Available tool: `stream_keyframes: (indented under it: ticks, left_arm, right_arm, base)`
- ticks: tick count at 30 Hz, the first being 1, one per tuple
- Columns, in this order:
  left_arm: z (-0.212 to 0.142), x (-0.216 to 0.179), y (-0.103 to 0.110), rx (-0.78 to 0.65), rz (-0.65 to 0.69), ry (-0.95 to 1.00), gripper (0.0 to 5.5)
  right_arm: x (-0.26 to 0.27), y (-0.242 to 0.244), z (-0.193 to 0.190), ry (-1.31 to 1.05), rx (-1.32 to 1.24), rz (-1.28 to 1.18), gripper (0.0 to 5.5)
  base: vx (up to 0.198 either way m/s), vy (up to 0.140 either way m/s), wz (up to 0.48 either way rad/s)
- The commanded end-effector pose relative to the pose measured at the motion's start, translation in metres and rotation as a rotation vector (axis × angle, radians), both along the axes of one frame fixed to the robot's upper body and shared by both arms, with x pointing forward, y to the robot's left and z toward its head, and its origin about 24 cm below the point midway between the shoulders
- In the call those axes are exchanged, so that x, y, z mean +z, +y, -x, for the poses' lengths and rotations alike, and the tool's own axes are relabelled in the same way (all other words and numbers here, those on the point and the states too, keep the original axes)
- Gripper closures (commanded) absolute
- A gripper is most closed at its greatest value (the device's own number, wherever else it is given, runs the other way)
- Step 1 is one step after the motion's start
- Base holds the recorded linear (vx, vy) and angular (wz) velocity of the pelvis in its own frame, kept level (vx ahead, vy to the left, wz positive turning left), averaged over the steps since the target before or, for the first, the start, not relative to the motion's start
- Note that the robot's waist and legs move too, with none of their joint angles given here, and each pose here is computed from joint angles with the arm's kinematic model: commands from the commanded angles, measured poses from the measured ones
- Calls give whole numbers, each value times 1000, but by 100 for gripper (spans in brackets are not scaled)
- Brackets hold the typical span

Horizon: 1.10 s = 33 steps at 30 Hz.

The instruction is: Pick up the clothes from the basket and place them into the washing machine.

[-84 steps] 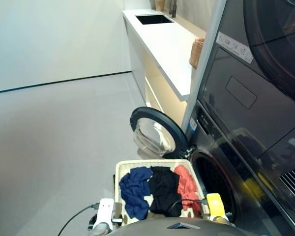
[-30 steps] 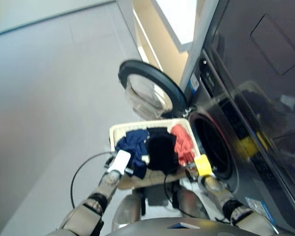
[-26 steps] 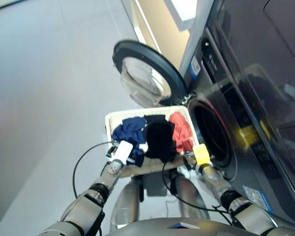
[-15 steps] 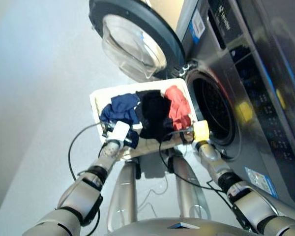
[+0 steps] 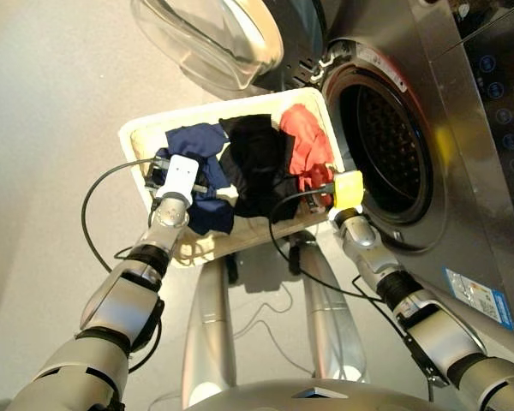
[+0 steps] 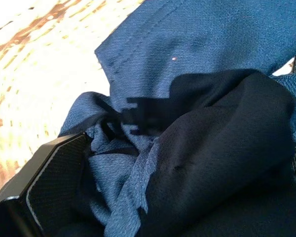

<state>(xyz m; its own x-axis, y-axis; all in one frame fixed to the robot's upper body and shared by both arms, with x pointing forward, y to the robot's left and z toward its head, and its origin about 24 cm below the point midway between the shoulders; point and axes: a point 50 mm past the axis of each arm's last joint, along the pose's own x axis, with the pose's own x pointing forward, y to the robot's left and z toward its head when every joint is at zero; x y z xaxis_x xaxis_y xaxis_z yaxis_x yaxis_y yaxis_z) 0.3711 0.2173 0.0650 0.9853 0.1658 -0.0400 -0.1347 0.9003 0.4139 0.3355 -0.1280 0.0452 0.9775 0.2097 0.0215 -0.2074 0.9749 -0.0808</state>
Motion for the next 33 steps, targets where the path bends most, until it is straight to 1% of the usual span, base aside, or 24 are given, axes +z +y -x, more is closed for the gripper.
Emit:
stream_keyframes:
  ticks: [1,4,6,7,8,9,16,20,22,24,27,29,33]
  left_arm:
    - [-8,28,24,68,7,-77,0]
    - [-9,30,27,64,25,-61,0]
    - [-10,28,25,51,40,-44,0]
    - [-10,28,23,48,43,-43,99]
    - [-10,25,22,42,49,-31,386]
    - [-10,24,20,38,59,-30,550]
    - [-4,4,2,-28,108,12,550]
    - [3,-8,-12,-69,206,5,550]
    - [7,-12,-20,-99,267,-11,550]
    - [11,-15,-30,-128,353,-34,550]
    - [21,-17,-47,-208,470,-73,550]
    - [27,-17,-59,-270,515,-90,550]
    - [35,-13,-80,-383,566,-106,550]
  right_arm:
    - [27,15,3,-145,72,-93,0]
    - [30,17,4,-153,89,-111,0]
    - [30,18,5,-153,97,-114,0]
    - [29,18,5,-150,95,-115,0]
    - [28,19,6,-143,96,-116,0]
    - [28,19,6,-144,97,-115,0]
    - [20,14,8,-118,88,-96,0]
    - [13,9,11,-99,82,-68,0]
    - [9,7,12,-97,85,-11,0]
    - [7,8,14,-109,113,109,0]
    - [5,6,18,-135,147,222,0]
    - [1,5,22,-139,181,297,0]
    - [-7,8,27,-149,261,447,0]
  base:
    - [0,0,0]
    - [0,0,0]
    - [0,0,0]
    - [0,0,0]
    - [0,0,0]
    - [0,0,0]
    - [0,0,0]
    - [0,0,0]
    - [0,0,0]
    - [0,0,0]
    - [31,-60,87]
    - [31,-55,136]
    - [-15,-14,30]
